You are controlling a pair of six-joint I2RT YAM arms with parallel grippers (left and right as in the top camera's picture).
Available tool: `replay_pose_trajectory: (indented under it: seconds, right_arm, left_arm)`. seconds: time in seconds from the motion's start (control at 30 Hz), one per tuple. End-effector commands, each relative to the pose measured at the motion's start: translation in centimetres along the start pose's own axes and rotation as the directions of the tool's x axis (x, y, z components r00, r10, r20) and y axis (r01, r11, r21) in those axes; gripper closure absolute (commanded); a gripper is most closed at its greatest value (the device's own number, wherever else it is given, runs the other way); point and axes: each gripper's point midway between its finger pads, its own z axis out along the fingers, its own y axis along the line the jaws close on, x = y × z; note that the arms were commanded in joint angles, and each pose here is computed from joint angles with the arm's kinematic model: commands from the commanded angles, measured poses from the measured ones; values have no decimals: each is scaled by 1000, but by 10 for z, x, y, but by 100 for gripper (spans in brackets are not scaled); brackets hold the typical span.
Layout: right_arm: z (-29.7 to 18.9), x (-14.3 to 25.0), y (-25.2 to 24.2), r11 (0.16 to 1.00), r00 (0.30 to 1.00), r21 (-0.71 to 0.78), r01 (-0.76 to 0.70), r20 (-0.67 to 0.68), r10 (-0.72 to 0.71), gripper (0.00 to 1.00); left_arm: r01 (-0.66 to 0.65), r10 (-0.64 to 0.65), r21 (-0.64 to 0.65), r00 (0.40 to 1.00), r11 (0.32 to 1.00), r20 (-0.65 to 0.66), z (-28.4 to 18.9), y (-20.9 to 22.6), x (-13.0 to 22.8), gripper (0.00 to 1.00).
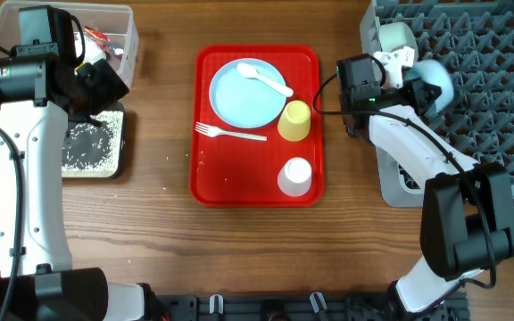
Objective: Sort waste into correct bins and load items into the dishwasher rack
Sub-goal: 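Lower the blue bowl into the dish rack and open the right gripper, then reach the right gripper to the yellow cup on the red tray and grasp it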
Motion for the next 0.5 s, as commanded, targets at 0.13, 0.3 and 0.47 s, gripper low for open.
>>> replay_pose_trajectory:
  seconds: [0.13, 0.3, 0.47]
  right_arm:
    - [-3, 9, 29, 992, 998, -114, 60, 4, -60, 67]
    - [-12, 12, 47, 974, 995, -205, 102, 19, -100, 62]
    - [-25, 12, 54, 963, 989, -226, 149, 46, -142, 62]
  left_arm:
    - [-4, 4, -7, 1000, 1000, 3, 2, 2, -2, 0]
    - [-4, 4, -7, 1000, 1000, 3, 2, 2, -2, 0]
    - [-4, 4, -7, 1000, 1000, 3, 2, 2, -2, 0]
